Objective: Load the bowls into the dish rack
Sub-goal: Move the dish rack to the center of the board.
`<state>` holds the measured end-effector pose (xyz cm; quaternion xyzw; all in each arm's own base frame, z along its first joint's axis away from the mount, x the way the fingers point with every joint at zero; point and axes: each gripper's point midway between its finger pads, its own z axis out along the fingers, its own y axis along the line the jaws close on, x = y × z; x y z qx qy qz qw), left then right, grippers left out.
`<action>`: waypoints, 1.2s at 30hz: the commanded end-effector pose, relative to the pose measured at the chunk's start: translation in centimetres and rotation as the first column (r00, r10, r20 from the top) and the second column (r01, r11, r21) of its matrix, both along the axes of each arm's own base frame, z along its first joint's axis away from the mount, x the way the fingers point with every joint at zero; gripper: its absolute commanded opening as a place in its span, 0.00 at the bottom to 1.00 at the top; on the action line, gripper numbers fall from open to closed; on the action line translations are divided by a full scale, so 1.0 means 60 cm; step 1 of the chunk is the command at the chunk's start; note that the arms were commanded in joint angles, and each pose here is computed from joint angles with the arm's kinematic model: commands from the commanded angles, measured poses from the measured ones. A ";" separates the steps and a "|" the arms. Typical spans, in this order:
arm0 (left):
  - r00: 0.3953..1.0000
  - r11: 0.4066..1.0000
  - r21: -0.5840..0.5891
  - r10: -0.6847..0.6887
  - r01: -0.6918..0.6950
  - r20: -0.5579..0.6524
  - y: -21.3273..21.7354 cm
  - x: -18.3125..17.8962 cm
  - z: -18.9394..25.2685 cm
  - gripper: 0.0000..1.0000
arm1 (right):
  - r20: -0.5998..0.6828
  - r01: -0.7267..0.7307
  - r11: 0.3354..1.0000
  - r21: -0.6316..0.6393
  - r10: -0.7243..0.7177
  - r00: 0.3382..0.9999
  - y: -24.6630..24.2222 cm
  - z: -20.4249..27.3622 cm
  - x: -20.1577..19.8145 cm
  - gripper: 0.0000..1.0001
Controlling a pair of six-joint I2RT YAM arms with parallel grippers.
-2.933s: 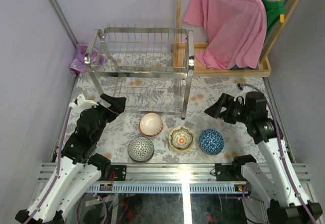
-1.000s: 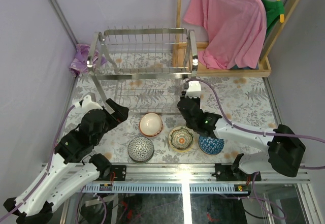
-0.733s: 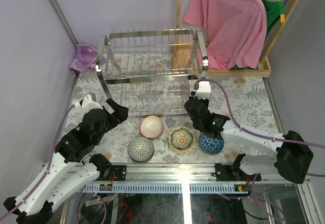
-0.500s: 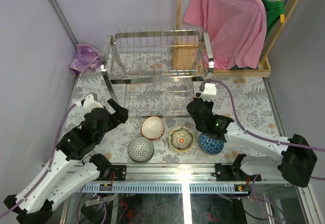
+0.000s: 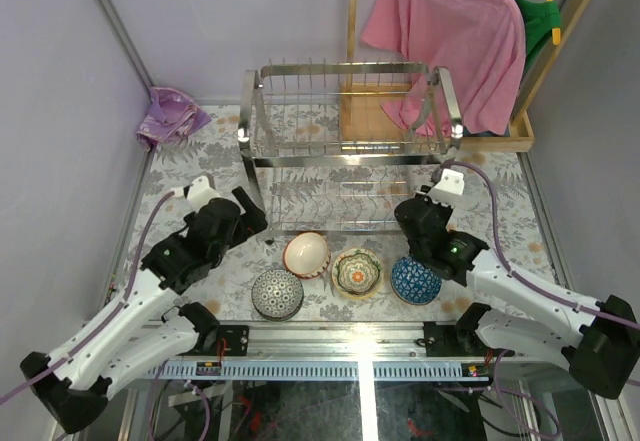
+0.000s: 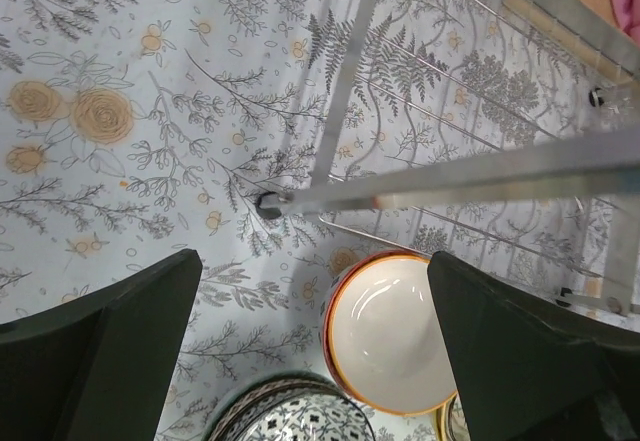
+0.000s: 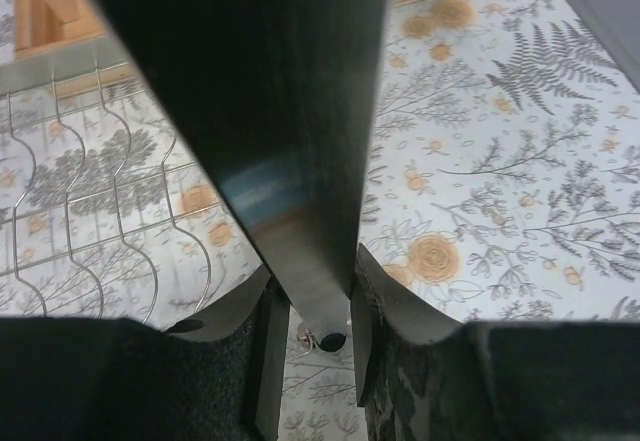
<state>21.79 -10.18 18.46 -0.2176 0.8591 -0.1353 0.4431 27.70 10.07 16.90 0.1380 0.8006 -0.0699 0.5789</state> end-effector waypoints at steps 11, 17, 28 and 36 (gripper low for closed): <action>0.998 0.999 0.029 -0.043 0.042 0.047 -0.060 0.084 -0.009 0.94 | -0.031 0.002 1.000 0.004 -0.002 1.000 -0.048 -0.015 0.006 0.25; 0.989 0.994 -0.065 -0.083 0.091 0.121 -0.059 0.054 0.043 0.91 | 0.036 -0.148 0.984 0.102 0.145 0.989 -0.036 0.042 -0.027 0.57; 0.974 0.967 -0.147 -0.189 0.207 0.123 -0.061 -0.010 0.092 0.91 | -0.107 -0.400 0.897 0.191 0.424 0.899 0.004 0.077 -0.109 0.78; 0.941 0.922 -0.188 -0.337 0.338 0.039 -0.095 -0.056 0.055 0.91 | -0.094 -0.546 0.752 0.368 0.615 0.783 0.062 0.104 -0.165 0.78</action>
